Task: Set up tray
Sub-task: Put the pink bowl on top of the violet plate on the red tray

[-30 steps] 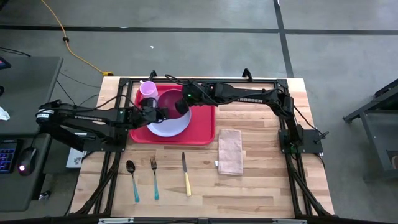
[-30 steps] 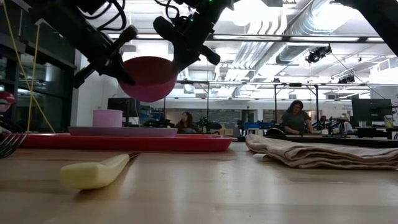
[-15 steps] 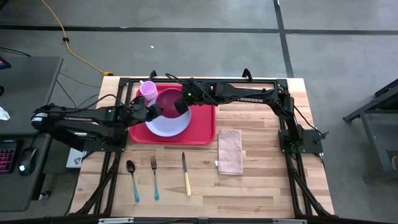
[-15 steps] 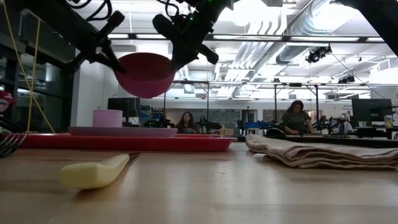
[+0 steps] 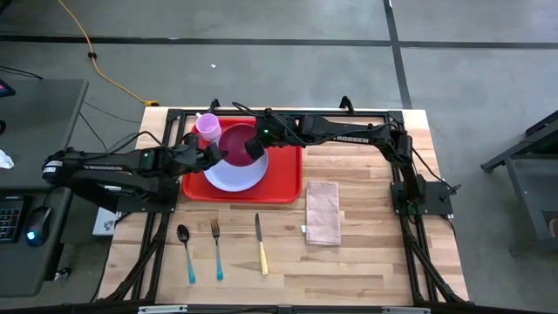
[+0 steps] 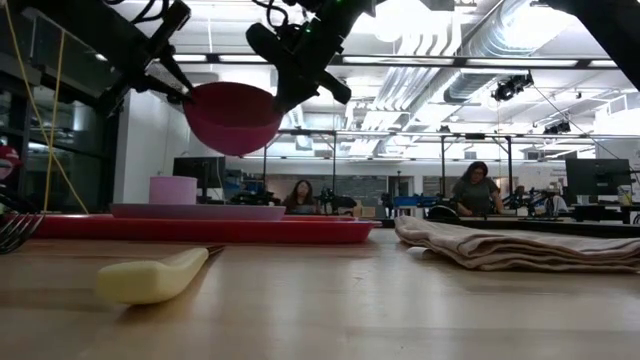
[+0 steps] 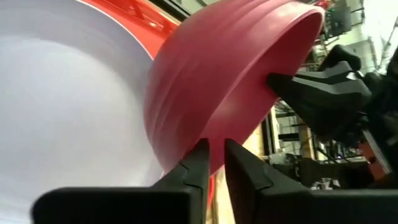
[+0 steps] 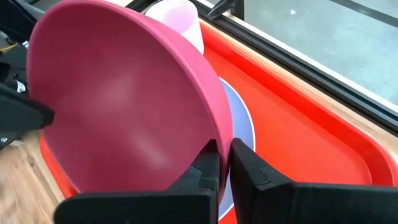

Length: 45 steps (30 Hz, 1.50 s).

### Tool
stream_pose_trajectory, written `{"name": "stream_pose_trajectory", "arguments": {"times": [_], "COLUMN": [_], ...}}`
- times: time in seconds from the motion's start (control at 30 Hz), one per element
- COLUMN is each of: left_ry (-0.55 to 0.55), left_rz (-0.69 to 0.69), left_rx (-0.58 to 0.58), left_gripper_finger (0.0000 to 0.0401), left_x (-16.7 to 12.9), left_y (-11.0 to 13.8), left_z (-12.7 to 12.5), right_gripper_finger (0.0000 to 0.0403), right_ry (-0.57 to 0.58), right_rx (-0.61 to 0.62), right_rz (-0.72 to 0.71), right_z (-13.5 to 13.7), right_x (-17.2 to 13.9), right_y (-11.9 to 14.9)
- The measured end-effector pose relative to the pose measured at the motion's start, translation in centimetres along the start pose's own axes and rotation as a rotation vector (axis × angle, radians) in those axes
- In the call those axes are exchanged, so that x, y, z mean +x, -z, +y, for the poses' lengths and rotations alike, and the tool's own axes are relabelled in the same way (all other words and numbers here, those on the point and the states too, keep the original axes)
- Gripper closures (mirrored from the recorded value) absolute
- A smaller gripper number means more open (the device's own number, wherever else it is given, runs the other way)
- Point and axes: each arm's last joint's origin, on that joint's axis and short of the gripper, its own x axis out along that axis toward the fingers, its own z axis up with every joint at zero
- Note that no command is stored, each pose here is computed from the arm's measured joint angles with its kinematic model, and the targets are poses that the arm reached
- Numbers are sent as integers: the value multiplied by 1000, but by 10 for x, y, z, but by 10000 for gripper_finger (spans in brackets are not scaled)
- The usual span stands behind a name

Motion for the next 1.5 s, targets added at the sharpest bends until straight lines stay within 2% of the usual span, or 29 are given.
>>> {"name": "stream_pose_trajectory", "arguments": {"times": [0.27,0.5,0.73,0.83,1.03,1.3,1.5], "left_ry": [63,85,136,151,82,35,79], "left_rz": [-5,26,70,53,34,17,-33], "left_rx": [-28,-43,61,85,55,41,37], "left_gripper_finger": [269,201,154,144,137,135,135], "left_x": [-8,-11,-19,-25,-33,-26,-23], "left_y": [-5,-5,-8,-11,-15,-12,-13], "left_z": [-3,-4,-5,-3,8,9,1], "right_gripper_finger": [402,402,402,402,401,402,402], "right_ry": [-5,-7,-5,-7,-26,-31,-9], "right_rx": [-3,-8,-12,-13,-19,-3,0], "right_rz": [-7,0,6,12,23,0,3], "right_z": [0,-2,-5,-7,-8,-10,-16], "right_x": [0,1,2,2,2,3,5], "right_y": [-1,-2,-3,-4,-5,-9,-10]}}
